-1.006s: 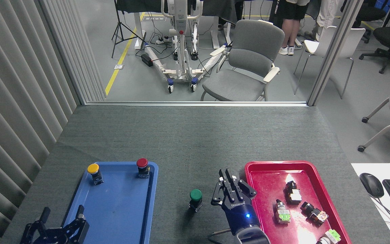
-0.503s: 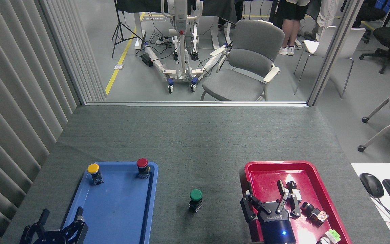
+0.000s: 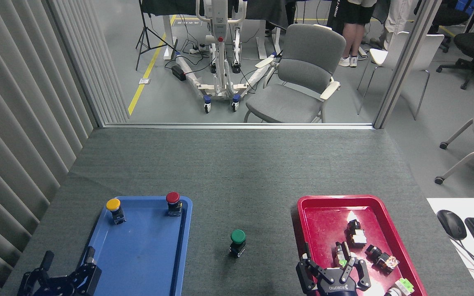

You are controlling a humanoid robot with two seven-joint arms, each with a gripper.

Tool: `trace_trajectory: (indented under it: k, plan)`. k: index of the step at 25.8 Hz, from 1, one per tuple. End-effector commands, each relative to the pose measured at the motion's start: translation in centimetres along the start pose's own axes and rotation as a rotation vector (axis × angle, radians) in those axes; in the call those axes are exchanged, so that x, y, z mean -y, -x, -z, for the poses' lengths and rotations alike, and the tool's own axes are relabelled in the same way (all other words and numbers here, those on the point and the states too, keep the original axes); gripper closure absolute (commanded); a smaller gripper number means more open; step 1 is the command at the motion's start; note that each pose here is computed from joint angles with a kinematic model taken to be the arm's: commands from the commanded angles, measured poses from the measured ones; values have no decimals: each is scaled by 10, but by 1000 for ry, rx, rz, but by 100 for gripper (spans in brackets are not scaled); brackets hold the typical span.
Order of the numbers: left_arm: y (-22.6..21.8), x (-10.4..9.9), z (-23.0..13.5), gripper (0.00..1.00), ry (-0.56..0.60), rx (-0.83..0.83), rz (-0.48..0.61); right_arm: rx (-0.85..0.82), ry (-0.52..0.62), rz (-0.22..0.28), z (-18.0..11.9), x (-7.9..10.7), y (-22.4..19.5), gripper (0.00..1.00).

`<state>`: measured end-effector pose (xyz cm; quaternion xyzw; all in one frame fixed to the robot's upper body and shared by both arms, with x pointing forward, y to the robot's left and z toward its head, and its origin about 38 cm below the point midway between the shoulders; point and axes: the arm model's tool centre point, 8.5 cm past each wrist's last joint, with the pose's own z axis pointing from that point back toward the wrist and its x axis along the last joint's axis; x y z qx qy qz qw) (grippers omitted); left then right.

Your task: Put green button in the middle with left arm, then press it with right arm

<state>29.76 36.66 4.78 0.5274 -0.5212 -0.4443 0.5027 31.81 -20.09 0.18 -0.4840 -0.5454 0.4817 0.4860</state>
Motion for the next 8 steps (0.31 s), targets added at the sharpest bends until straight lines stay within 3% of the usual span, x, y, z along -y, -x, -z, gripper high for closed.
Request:
trace_trajectory:
  k: [1, 8]
  plan:
    - [-1, 1, -2, 0, 1, 1, -3, -19, -98, -26, -10, -6, 0, 0]
    - [0, 3, -16, 0, 20, -3, 2, -39, -50, -30, -11, 1, -1, 0]
